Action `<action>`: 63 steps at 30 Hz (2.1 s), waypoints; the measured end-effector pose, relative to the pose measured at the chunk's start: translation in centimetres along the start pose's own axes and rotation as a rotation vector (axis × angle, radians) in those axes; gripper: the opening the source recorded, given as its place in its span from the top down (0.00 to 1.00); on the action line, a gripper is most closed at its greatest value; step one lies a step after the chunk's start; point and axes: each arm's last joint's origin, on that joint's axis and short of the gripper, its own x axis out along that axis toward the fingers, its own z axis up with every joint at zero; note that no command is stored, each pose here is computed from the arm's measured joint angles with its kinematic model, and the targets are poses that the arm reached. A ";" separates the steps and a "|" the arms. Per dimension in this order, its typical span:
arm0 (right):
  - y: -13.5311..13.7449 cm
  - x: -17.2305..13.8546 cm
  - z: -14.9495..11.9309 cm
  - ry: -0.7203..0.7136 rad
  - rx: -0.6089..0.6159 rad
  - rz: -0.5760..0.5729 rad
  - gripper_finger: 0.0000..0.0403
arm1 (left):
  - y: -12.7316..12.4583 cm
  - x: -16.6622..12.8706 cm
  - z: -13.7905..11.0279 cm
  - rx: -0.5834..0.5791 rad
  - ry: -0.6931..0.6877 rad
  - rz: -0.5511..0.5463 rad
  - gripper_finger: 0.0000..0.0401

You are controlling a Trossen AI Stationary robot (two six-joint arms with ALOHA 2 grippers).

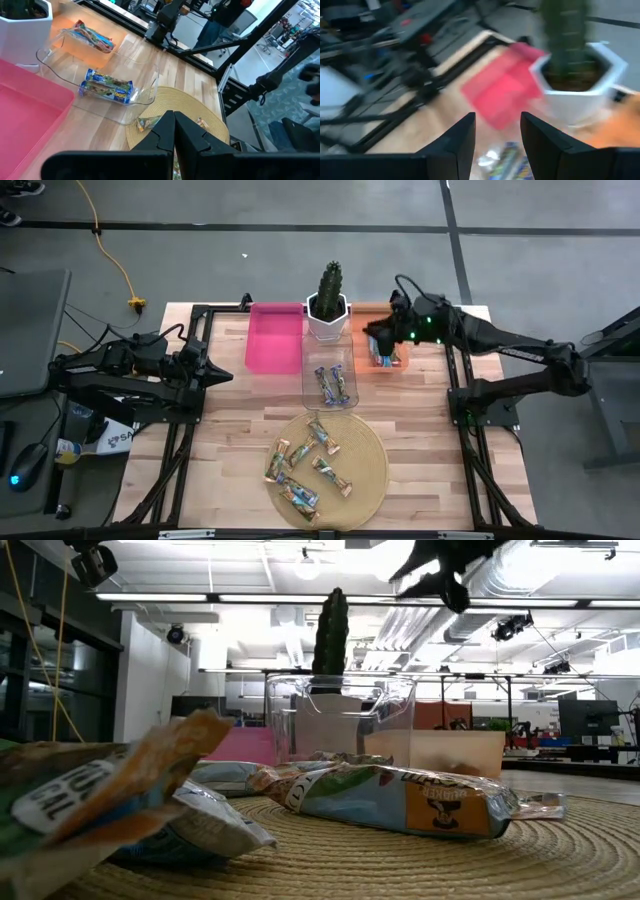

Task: Pick and place Granola Bars by type
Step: Put the yellow granola bar into the pink bin

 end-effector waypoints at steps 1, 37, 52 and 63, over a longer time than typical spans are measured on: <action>0.8 0.0 -0.3 0.005 -0.012 0.033 0.65 | 0.0 0.0 0.0 0.000 0.000 0.000 1.00; 20.9 0.9 -13.9 0.183 -0.165 0.360 0.65 | 0.0 0.0 0.0 0.011 0.003 0.002 1.00; 27.9 6.2 -15.0 0.475 -0.318 0.237 0.65 | 0.0 0.0 0.0 0.011 0.004 0.001 1.00; 27.8 10.6 -20.4 0.604 -0.287 0.138 0.65 | 0.0 0.0 0.0 0.021 0.004 -0.001 1.00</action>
